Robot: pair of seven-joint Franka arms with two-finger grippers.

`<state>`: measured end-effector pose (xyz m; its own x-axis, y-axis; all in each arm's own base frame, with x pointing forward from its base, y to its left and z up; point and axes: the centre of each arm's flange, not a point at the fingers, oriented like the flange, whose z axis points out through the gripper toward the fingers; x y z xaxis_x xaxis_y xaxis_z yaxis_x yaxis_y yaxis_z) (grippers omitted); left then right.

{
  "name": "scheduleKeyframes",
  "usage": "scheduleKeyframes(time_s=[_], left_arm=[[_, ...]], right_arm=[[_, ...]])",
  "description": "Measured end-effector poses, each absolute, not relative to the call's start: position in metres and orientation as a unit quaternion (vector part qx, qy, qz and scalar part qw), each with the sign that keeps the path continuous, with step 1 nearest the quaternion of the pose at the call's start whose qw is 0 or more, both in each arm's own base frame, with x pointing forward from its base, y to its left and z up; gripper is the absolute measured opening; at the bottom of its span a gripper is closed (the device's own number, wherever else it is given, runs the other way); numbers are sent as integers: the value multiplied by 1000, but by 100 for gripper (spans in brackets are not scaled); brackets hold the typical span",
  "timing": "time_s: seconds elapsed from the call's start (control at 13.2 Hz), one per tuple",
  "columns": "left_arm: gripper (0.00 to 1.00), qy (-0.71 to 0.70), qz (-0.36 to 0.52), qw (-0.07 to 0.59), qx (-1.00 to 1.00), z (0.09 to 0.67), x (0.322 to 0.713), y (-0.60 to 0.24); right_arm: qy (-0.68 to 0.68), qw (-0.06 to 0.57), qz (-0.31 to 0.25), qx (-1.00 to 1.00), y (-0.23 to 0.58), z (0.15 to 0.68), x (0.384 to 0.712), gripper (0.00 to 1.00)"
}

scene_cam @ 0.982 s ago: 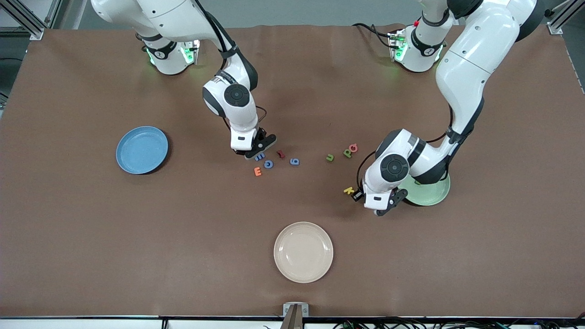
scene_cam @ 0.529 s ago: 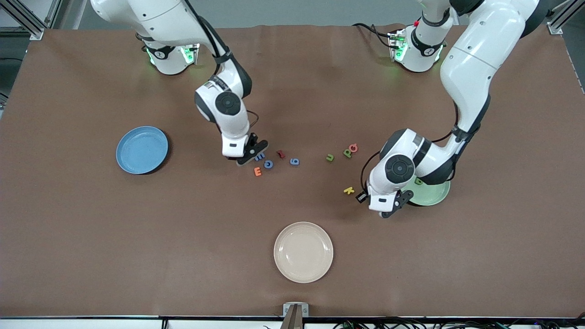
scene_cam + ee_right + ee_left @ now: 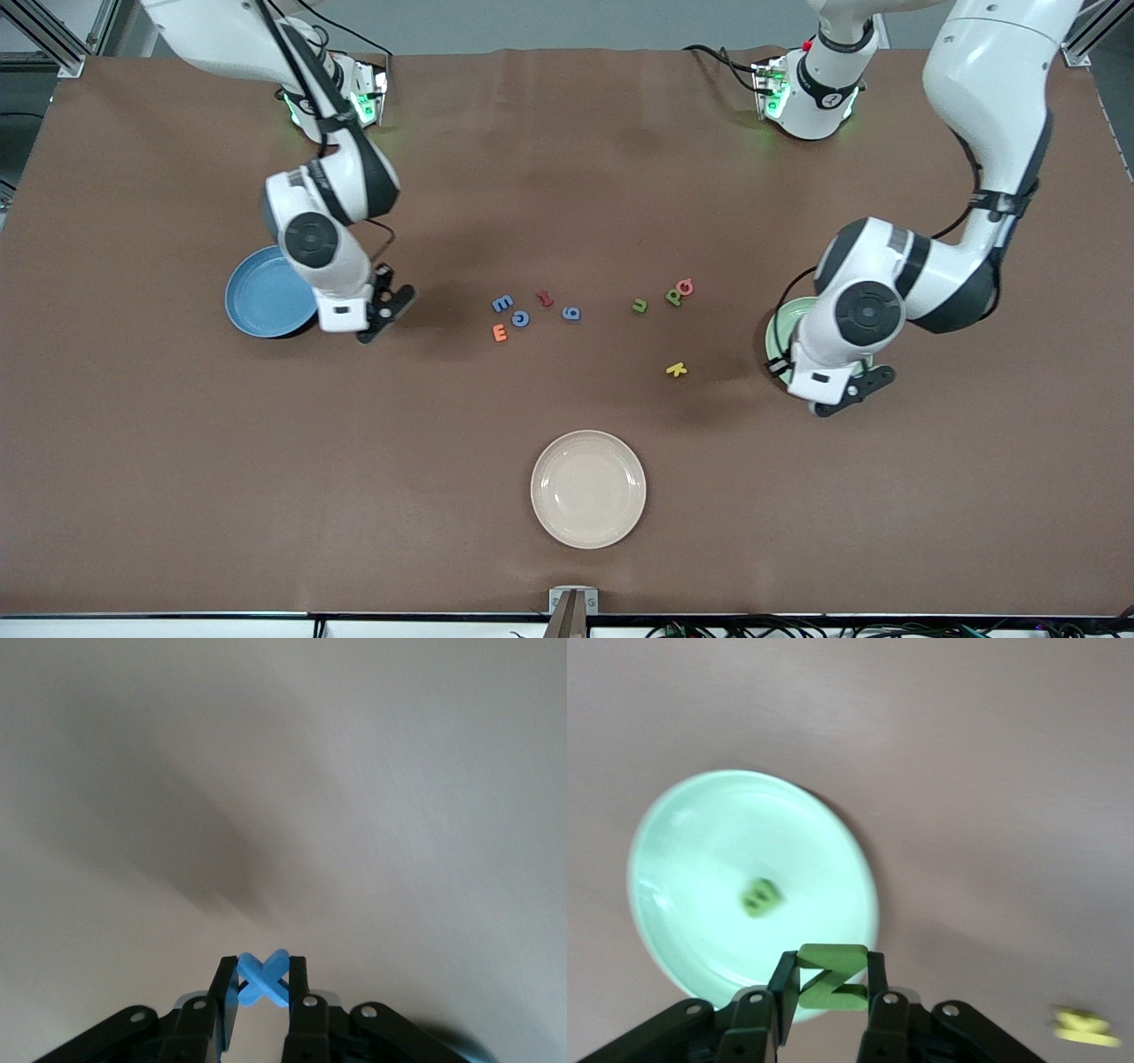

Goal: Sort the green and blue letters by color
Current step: 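Place the Z on the green plate while the right gripper places x, then move the left gripper to the green d while the right gripper returns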

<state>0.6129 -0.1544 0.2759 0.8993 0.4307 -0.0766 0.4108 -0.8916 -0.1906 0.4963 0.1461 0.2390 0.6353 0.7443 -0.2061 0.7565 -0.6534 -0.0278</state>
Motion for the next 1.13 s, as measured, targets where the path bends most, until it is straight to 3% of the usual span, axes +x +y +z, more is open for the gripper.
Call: scheduleKeyframes(time_s=[0.38, 0.68, 0.91, 1.13], left_arm=[[35, -191, 66, 85, -976, 219, 591, -74], [70, -180, 55, 75, -979, 228, 588, -95], [99, -201, 38, 62, -977, 254, 577, -156], [98, -271, 30, 53, -961, 263, 548, -237]], right_arm=[[368, 7, -149, 918, 53, 258, 468, 26], [351, 3, -154, 924, 33, 258, 458, 27], [349, 4, -154, 924, 28, 259, 458, 53], [351, 5, -152, 924, 28, 261, 459, 83]])
